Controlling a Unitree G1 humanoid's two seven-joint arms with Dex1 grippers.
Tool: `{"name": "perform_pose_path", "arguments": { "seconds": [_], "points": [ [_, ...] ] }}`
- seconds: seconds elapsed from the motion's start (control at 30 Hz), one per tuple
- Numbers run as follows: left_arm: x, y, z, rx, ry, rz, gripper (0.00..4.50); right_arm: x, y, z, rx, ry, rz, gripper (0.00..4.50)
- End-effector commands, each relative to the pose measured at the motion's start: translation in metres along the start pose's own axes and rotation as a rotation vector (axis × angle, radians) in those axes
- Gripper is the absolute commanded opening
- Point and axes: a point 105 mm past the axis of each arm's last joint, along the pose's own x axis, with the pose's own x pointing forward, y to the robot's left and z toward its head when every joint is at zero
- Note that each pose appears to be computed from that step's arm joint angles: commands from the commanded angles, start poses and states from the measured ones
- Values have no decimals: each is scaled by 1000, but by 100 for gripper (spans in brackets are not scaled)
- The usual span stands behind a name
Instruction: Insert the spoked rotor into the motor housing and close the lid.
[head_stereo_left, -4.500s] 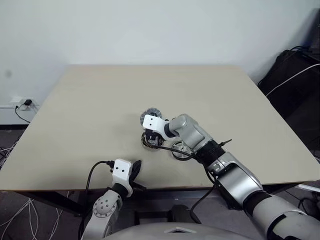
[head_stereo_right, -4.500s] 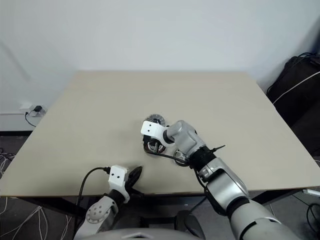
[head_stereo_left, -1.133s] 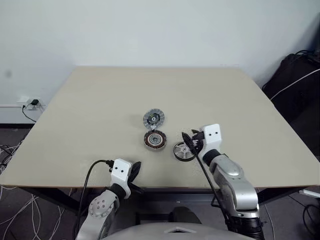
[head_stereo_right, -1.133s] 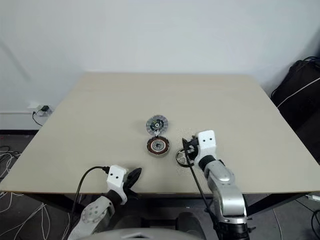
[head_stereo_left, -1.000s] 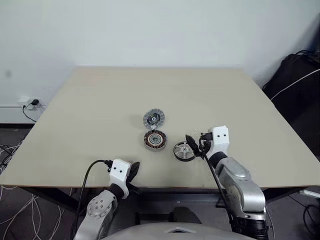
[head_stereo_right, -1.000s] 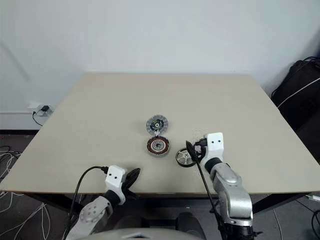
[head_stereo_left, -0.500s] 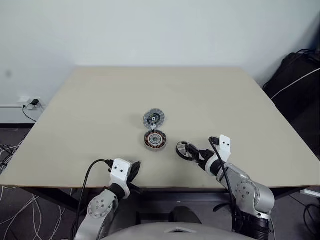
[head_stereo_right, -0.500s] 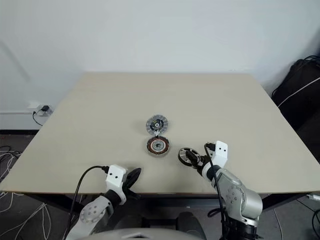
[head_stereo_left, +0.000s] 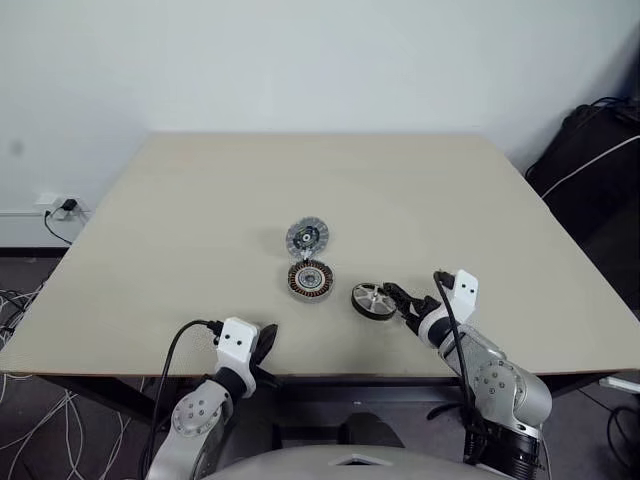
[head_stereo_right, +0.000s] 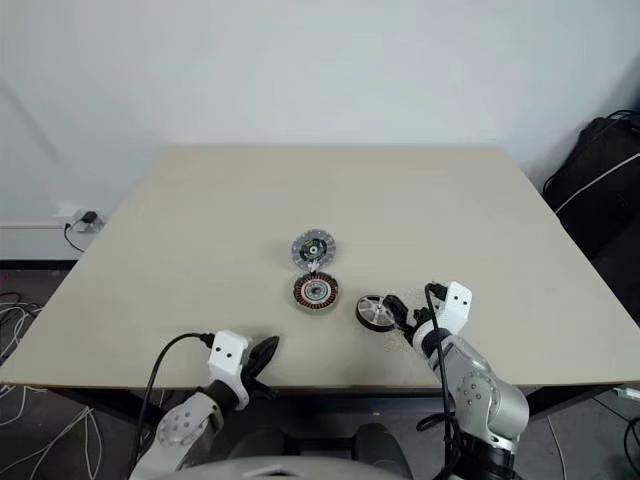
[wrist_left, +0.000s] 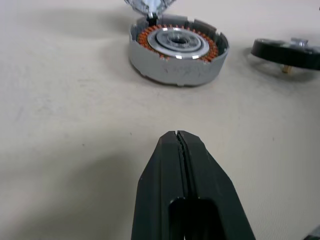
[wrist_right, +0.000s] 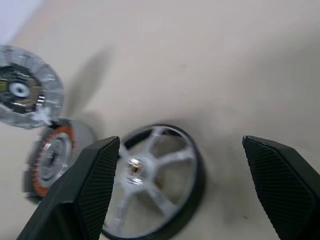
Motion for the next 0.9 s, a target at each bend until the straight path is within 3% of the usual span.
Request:
{"name": "perform_pose_path", "arguments": {
  "seconds": [0.03,0.47,0.57,0.9],
  "points": [
    [3,-1,8,16,-45,-7,4,1,10,-1,7,26,44,419],
    [5,-2,15,33,-63,0,4,3,15,-29,211,181,112,419],
    [4,-3,17,33,-66,0,4,4,13,-31,286,171,105,361],
    [3,-4,17,27,-60,5,4,5,12,-34,350,179,96,33]
  ]
}}
